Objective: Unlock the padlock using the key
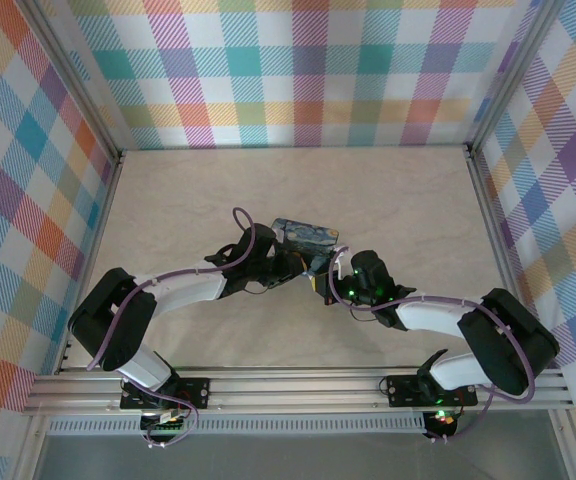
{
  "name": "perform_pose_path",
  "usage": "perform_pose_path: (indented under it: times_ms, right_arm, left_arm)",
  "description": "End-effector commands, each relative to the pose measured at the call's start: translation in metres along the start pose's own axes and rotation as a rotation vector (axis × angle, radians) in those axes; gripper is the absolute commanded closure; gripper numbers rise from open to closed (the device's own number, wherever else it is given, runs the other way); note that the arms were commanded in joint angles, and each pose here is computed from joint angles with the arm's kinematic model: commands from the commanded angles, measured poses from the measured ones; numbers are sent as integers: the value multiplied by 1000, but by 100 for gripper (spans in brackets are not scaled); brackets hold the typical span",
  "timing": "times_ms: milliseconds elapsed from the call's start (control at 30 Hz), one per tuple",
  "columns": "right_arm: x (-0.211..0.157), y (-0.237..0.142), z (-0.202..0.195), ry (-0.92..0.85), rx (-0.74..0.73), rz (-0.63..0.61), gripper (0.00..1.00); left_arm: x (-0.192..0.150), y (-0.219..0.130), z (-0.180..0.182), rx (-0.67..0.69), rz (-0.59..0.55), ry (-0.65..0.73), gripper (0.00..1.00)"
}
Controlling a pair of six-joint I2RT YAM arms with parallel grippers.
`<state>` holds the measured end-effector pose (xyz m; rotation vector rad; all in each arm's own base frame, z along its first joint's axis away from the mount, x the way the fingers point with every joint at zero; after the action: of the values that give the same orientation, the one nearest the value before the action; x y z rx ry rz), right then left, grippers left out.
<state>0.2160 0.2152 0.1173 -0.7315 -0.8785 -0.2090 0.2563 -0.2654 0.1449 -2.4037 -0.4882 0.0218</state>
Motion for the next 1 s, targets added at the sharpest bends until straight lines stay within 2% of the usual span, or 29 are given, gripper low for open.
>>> perform_pose_path:
  times_ms: [0, 967]
  right_arm:
    - [16, 0, 5, -11, 12, -72, 99]
    - [19, 7, -3, -93, -45, -124, 99]
  left_arm:
    - [-1, -4, -20, -56, 4, 13, 88]
    - [-2, -9, -28, -76, 10, -25, 88]
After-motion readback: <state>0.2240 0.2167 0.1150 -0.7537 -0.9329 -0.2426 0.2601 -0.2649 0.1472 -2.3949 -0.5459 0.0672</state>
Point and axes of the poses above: each hand's point on the last joint's axis, 136 mm out from that joint toward the fingers, its own y axis out along the fingers, its own z axis along the line the jaws close on, x = y × z, the point moved 7 cm from there along -y, back along the fingers, and after that the axes turned 8 degrees about -y, right-handed, at the moved point
